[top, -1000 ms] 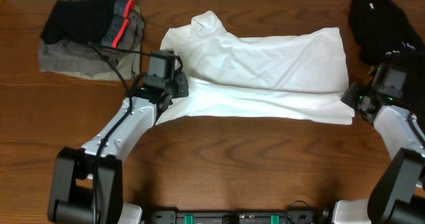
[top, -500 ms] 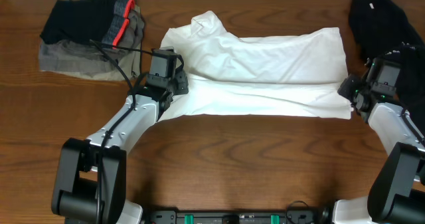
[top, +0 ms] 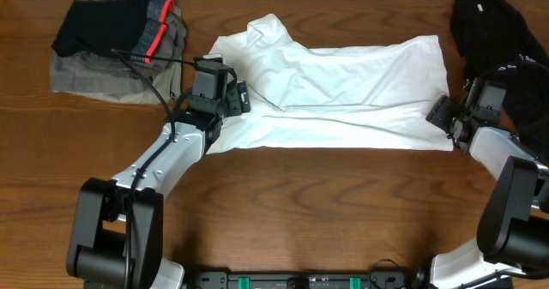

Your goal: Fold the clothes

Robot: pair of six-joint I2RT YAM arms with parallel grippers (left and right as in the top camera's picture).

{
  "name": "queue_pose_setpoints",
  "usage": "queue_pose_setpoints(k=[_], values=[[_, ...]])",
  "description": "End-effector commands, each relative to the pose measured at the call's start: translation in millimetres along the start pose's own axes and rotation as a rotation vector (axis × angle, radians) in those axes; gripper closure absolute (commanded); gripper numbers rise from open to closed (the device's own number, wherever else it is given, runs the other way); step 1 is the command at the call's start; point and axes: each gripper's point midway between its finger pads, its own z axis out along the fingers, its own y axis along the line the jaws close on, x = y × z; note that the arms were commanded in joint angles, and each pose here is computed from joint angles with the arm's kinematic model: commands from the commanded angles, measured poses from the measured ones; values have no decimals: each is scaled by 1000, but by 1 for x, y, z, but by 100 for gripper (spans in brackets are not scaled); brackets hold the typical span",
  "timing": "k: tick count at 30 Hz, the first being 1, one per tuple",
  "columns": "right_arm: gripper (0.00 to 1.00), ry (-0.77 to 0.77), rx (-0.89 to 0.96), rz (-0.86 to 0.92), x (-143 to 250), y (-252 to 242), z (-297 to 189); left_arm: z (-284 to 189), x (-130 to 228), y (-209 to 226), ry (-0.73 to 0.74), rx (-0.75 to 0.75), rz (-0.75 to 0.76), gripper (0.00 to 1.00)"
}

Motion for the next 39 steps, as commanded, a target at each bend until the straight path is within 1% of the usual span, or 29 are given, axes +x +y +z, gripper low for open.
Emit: queue_pose_setpoints(k=[1,8,13,16,19,21,24,27,30,35,39], values=[[27,-36,-41,-17,-15,12,-12,0,-13,13,-41,-72,18,2],[23,-88,-81,-111,-51,31,-67,-24,-46,10,-79,-66,12,2],[24,-41,-144,-184,-70,59,-107,-55,-70,-13,26,9,69,2],[21,-30,-158,-244,-80,76,-122,-73,-89,-23,49,33,107,2],[17,-51,-180,-297,-94,95,-131,-85,-115,-33,31,54,144,2],[16,-64,-193,-327,-104,107,-131,-87,-134,-40,10,60,179,2],[16,-67,-204,-348,-115,120,-123,-76,-157,-49,-8,67,220,2],[16,-53,-212,-381,-121,134,-105,-47,-173,-58,-12,68,260,2],[16,-37,-219,-415,-123,146,-85,-14,-181,-64,-10,67,300,2],[17,-9,-222,-446,-116,157,-53,41,-180,-69,-2,64,379,2],[17,16,-210,-456,-107,159,-39,85,-166,-70,7,64,428,2]])
